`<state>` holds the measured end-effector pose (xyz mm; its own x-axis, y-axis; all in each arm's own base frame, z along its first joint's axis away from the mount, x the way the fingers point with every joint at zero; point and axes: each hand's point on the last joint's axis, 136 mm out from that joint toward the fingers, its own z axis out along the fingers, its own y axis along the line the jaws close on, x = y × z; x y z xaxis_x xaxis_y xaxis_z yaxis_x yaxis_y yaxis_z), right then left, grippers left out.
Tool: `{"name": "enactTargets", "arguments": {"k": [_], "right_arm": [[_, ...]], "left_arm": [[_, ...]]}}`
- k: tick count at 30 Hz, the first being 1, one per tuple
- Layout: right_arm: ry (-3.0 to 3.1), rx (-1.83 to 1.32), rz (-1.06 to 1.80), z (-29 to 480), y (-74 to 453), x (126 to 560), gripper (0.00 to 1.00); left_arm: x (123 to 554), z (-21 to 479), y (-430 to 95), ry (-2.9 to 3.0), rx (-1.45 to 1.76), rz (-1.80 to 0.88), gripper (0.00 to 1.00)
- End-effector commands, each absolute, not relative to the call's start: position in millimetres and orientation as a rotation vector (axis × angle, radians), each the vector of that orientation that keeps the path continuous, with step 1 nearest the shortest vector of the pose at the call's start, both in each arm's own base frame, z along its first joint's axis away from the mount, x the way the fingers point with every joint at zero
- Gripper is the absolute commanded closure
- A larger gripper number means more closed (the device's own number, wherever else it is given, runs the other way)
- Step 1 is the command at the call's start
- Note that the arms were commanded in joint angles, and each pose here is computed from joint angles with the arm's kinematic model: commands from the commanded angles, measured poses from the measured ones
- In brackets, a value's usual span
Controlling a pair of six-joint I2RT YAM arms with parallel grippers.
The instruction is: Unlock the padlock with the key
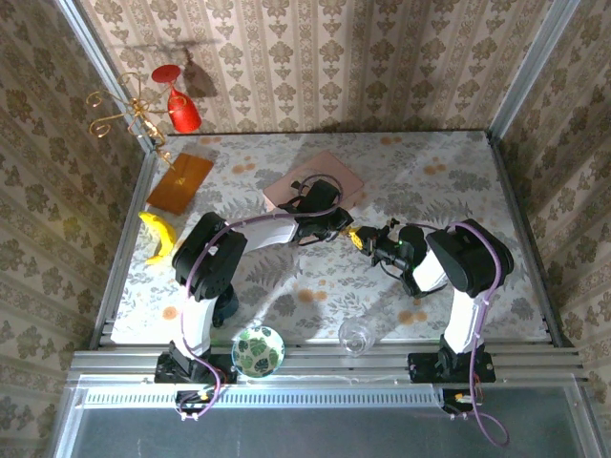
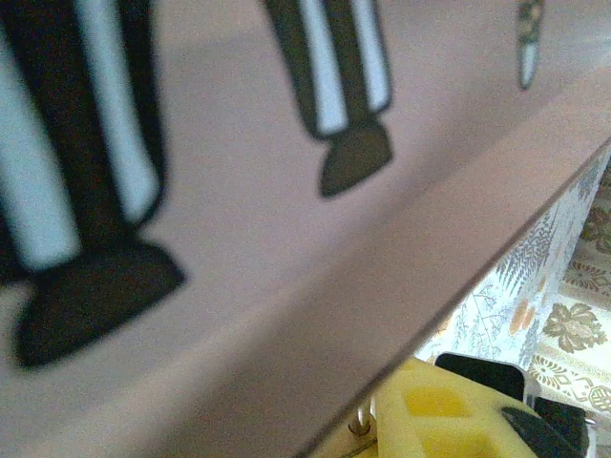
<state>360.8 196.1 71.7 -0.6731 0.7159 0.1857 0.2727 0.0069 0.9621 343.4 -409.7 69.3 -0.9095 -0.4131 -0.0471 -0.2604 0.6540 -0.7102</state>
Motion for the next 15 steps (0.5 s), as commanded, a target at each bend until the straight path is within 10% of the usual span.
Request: {"name": "enactTargets", "arguments": {"k": [1, 15], "right_arm": [[1.926, 1.239, 1.736, 55.8, 204.2, 367.3, 1.00], [1.767, 1.408, 1.935, 91.2, 220.6, 394.5, 1.00]], "left_arm": [[296.9, 86.8, -456.0, 2.772, -0.451, -1.396, 1.00], [303.0, 96.6, -466.8, 2.708, -0.457, -1.466, 1.00]]}}
